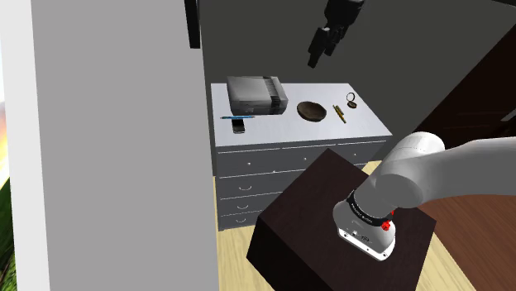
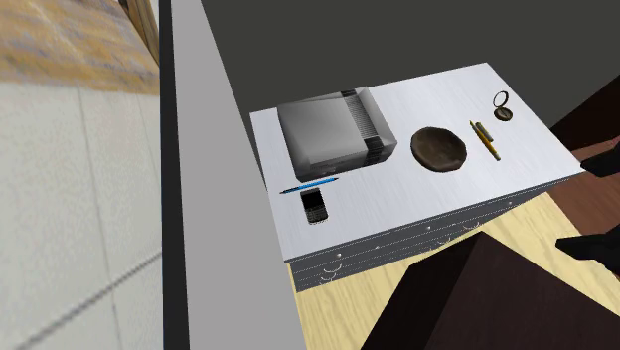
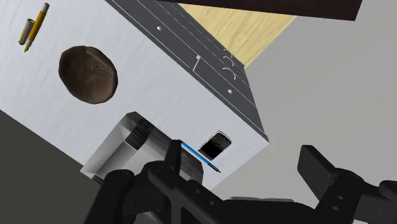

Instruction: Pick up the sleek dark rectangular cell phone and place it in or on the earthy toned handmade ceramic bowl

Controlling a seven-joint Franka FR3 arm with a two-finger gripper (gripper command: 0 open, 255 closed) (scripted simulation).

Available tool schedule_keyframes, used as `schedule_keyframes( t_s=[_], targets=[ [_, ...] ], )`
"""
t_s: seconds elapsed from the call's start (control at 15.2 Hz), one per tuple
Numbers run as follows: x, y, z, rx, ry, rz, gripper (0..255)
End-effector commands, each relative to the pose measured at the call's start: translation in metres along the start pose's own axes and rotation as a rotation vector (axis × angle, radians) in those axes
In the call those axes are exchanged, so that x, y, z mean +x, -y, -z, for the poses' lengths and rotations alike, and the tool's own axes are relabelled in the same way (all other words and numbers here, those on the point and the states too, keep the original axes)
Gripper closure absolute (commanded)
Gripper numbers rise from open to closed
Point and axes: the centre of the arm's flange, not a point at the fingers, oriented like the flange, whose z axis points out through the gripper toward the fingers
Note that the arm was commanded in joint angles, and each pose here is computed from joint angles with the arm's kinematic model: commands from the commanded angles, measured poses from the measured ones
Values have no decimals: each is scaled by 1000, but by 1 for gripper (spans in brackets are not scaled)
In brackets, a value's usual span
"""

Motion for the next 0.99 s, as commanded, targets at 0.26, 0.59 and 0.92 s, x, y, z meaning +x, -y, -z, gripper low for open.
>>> schedule_keyframes(
  t_s=[0.26, 0.59, 0.92],
  targets=[
    [21, 8, -47, -1, -7, -53, 0],
    [48, 17, -106, -3, -15, -120, 0],
    [76, 24, -165, -5, -23, -187, 0]
  ],
)
